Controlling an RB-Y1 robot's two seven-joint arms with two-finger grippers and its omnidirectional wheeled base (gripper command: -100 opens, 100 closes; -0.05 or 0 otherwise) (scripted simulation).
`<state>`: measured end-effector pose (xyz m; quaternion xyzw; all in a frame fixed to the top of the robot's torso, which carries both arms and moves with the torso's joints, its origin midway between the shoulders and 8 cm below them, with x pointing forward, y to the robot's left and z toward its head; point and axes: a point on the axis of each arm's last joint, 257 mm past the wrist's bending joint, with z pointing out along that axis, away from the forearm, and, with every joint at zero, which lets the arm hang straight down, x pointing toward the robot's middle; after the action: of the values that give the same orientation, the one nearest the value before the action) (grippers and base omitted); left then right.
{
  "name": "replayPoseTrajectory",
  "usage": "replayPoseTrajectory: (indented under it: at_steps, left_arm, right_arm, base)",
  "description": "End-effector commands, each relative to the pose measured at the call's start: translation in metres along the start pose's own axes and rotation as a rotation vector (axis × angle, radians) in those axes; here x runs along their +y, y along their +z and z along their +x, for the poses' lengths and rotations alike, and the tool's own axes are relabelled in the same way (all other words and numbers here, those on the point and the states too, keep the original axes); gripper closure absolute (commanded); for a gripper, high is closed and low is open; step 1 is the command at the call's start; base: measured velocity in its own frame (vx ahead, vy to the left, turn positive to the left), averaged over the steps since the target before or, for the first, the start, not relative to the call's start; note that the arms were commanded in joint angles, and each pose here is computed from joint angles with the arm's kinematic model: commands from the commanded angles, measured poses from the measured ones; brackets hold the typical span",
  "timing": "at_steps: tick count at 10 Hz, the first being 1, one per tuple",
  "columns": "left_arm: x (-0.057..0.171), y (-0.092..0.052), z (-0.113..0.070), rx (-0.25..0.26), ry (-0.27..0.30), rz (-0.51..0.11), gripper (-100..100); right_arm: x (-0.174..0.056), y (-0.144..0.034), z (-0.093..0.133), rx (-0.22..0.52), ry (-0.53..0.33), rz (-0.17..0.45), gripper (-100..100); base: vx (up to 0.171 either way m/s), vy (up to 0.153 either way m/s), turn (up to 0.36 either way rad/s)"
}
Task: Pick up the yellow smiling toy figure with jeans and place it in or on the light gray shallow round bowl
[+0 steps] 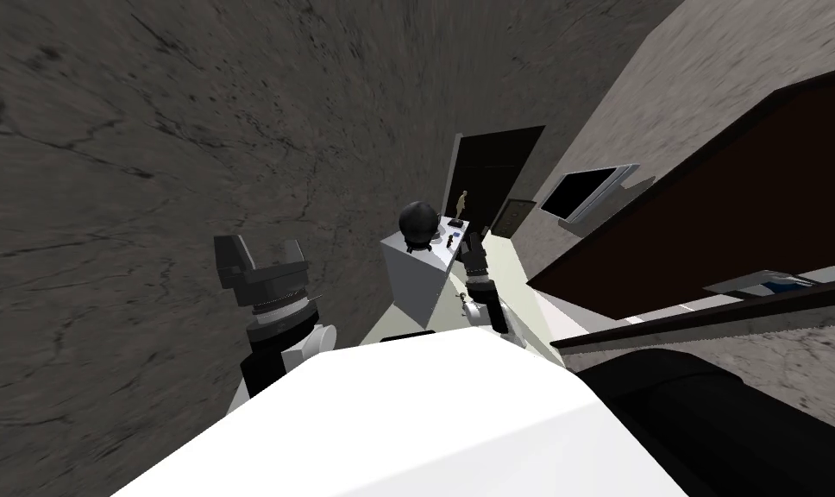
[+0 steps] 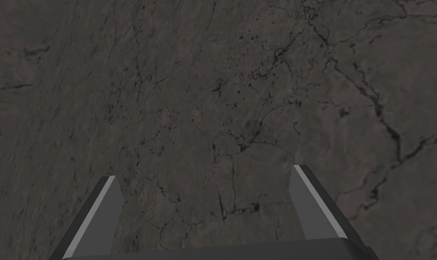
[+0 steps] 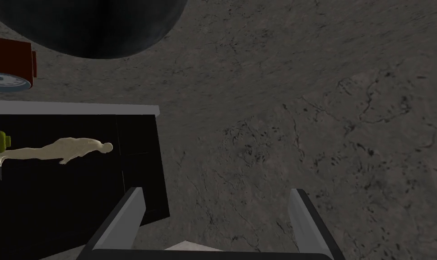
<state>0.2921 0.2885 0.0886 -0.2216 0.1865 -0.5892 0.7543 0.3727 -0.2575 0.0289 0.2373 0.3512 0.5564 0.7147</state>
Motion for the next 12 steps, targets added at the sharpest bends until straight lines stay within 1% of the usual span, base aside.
replayPoseTrajectory:
  at_steps: [1,3,5,6,7,8,9,10,11,12]
  left_arm:
    - [0.000,0.000,0.000,0.000,0.000,0.000,0]
    - [0.000,0.000,0.000,0.000,0.000,0.000,0]
    - [0.000,0.000,0.000,0.000,0.000,0.000,0]
    - [0.000,0.000,0.000,0.000,0.000,0.000,0]
    - [0.000,0.000,0.000,0.000,0.000,0.000,0]
    - [0.000,0.000,0.000,0.000,0.000,0.000,0]
    - [0.000,0.000,0.000,0.000,0.000,0.000,0]
    - [0.000,0.000,0.000,0.000,0.000,0.000,0]
    - [0.000,0.000,0.000,0.000,0.000,0.000,0]
    - [0.000,0.000,0.000,0.000,0.000,0.000,0]
  right_arm:
    - [-0.020,0.003,0.004,0.045,-0.083,0.037,-100]
    - [-0.050,0.009,0.003,0.097,-0.197,0.087,-100]
    - [-0.085,0.015,-0.002,0.148,-0.323,0.143,-100]
    - [-0.098,0.021,-0.007,0.166,-0.386,0.162,-100]
    - [-0.104,0.019,-0.007,0.171,-0.390,0.173,-100]
    - [-0.118,0.025,-0.013,0.191,-0.457,0.194,-100]
    - [-0.123,0.023,-0.014,0.193,-0.457,0.205,-100]
    - [-0.135,0.031,-0.020,0.211,-0.525,0.223,-100]
    - [-0.142,0.027,-0.022,0.213,-0.525,0.239,-100]
    - [-0.151,0.037,-0.029,0.228,-0.593,0.250,-100]
  base:
    - [-0.103,0.054,0.094]
    - [-0.103,0.074,0.111]
    - [-0.103,0.093,0.103]
    - [-0.104,0.086,0.127]
    - [-0.068,0.057,0.042]
    - [-0.052,0.056,0.071]
    - [-0.046,0.044,0.041]
    - [-0.064,0.059,0.080]
    - [-0.055,0.042,0.033]
    - [-0.048,0.055,0.063]
